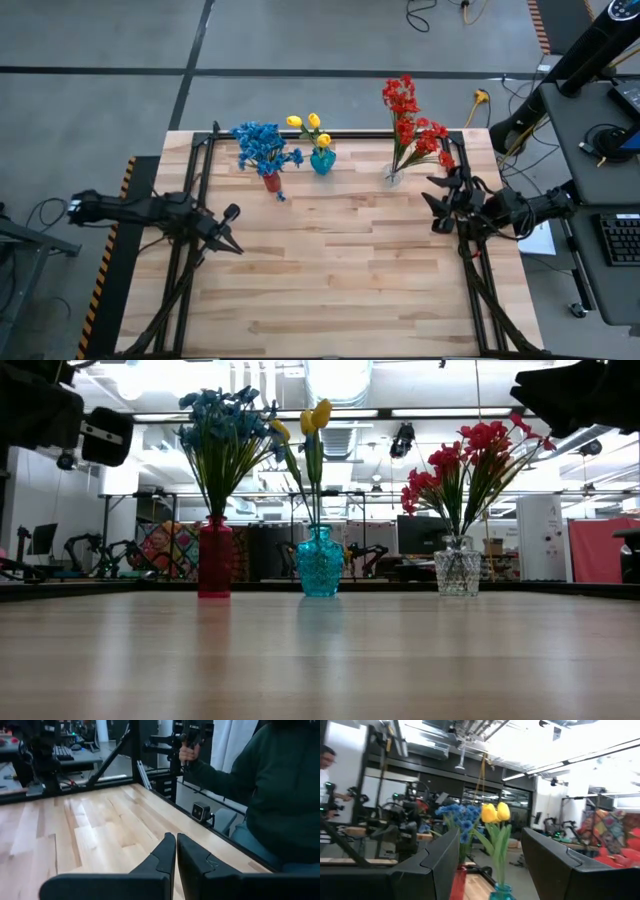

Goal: Sort flowers into vase by color
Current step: Return to Home Position

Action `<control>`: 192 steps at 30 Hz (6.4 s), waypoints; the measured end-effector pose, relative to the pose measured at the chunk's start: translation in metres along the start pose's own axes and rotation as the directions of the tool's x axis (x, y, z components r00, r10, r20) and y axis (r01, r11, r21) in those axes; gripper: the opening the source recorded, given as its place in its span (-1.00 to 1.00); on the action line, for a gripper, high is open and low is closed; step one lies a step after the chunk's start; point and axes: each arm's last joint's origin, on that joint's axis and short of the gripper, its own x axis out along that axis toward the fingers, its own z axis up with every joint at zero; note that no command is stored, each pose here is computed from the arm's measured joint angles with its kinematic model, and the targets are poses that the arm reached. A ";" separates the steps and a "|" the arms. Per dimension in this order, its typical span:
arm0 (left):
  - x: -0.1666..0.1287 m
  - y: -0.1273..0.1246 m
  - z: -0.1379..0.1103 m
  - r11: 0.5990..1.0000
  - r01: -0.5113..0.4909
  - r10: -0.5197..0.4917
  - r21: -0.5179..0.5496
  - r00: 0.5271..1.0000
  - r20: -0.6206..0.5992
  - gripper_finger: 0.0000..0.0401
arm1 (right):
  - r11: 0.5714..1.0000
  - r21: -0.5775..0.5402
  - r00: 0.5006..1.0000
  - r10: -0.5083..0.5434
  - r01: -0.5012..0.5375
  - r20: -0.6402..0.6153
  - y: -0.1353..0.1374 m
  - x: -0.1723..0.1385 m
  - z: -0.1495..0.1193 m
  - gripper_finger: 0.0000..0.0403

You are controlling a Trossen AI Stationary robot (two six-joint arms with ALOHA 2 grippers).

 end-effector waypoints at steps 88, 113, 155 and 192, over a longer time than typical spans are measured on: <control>-0.009 0.002 -0.019 0.975 -0.218 0.218 0.031 0.976 0.001 -1.00 | 0.998 -0.010 0.962 0.056 -0.061 -0.268 0.009 -0.002 -0.028 0.02; -0.009 0.002 -0.019 0.975 -0.218 0.218 0.031 0.976 0.001 -1.00 | 0.998 -0.010 0.962 0.056 -0.061 -0.267 0.009 -0.002 -0.027 0.02; -0.009 0.002 -0.019 0.975 -0.218 0.218 0.031 0.976 0.001 -1.00 | 0.998 -0.007 0.963 0.055 -0.059 -0.263 0.009 -0.002 -0.025 0.02; -0.009 0.002 -0.019 0.976 -0.218 0.218 0.031 0.976 0.000 -1.00 | 0.998 -0.008 0.963 0.055 -0.059 -0.263 0.009 -0.002 -0.025 0.02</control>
